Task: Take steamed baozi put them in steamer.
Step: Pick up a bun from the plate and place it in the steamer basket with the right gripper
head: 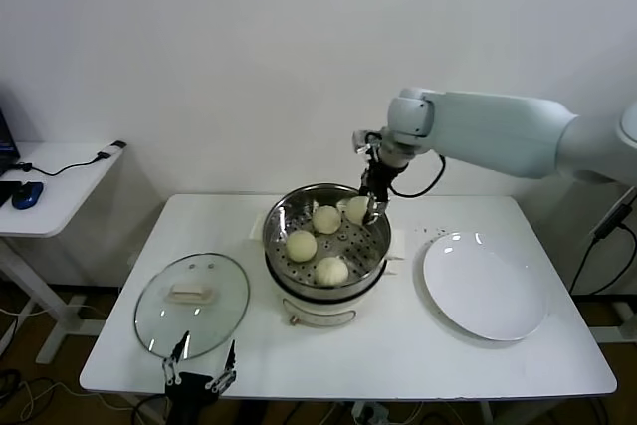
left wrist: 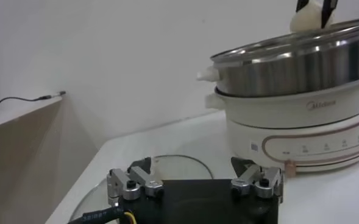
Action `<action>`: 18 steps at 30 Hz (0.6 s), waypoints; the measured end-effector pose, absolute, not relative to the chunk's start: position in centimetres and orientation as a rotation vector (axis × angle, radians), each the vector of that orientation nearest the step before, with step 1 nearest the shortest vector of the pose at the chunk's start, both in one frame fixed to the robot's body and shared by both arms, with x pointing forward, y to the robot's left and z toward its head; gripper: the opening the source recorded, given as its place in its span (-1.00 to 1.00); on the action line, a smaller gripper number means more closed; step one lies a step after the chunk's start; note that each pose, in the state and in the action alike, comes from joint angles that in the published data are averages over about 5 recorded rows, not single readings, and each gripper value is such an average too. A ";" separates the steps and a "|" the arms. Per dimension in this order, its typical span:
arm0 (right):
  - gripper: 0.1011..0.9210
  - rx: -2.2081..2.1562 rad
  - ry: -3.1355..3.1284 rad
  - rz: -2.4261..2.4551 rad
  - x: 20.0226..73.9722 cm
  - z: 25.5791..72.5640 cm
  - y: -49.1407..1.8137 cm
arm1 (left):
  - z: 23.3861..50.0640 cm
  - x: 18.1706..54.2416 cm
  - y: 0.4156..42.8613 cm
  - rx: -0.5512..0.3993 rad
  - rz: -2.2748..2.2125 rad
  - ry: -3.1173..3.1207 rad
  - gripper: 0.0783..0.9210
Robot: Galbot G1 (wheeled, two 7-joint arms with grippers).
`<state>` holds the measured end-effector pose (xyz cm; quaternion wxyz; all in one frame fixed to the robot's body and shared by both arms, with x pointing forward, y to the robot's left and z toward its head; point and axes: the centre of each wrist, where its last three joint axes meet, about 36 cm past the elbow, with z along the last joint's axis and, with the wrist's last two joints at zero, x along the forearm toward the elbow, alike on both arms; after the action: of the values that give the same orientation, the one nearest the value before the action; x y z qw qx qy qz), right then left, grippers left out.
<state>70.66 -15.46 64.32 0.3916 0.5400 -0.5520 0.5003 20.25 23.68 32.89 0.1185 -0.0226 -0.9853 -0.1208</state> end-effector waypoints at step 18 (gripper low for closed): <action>0.35 1.379 -1.320 1.249 69.4 58.4 -13.4 | 32.2 20.6 24.0 -0.060 -0.345 -2.872 0.77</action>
<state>69.35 -13.40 58.42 0.4170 0.5495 -0.5259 0.4976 20.60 24.01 32.19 0.1237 -0.0207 -0.9850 -0.1183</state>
